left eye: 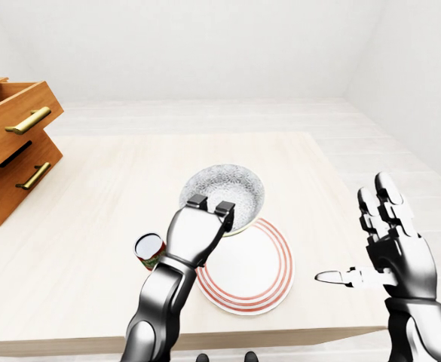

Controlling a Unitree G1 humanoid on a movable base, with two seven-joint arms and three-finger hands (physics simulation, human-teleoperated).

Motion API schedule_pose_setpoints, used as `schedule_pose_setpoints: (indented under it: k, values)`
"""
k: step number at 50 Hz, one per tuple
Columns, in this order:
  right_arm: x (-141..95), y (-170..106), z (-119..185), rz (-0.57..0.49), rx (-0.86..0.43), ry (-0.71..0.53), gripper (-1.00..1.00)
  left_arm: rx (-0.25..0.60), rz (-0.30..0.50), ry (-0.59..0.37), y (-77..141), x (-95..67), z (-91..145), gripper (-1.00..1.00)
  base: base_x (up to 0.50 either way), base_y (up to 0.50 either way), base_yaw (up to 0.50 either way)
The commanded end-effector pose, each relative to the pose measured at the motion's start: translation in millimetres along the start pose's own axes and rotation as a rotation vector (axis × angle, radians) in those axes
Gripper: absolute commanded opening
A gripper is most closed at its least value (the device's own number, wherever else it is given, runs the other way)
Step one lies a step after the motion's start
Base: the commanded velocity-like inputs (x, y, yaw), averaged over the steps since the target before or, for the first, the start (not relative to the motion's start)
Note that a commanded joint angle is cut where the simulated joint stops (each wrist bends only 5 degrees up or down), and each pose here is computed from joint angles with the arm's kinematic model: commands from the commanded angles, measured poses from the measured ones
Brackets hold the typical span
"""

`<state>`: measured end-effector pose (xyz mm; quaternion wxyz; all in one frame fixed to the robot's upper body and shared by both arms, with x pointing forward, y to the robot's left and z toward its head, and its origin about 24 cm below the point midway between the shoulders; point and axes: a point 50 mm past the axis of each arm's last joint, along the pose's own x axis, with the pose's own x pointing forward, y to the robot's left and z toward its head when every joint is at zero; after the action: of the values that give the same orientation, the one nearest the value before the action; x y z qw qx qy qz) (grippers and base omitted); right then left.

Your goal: Put the bowl on the plate.

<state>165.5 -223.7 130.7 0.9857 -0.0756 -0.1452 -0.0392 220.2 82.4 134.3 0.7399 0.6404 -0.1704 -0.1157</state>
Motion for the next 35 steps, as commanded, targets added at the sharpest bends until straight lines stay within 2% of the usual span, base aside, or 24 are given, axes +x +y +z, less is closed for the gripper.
schedule_pose_setpoints:
  k: [1,13,35]
  values:
    - [-1.2,-1.8,0.2,-0.004,0.002,0.0,1.0,0.01,0.035,-0.012,-6.5,-4.2,8.2,-1.0,0.0,0.0,0.0]
    - [-5.3,-2.5,-2.5,0.008,0.014,0.016,1.0,0.022,0.017,-0.042,-27.0,-0.9,18.5,-1.0,0.0,0.0,0.0]
    - [-5.5,-4.1,-2.6,0.001,0.009,0.017,1.0,0.027,-0.01,-0.085,-48.4,-3.9,29.5,-1.0,0.0,0.0,0.0]
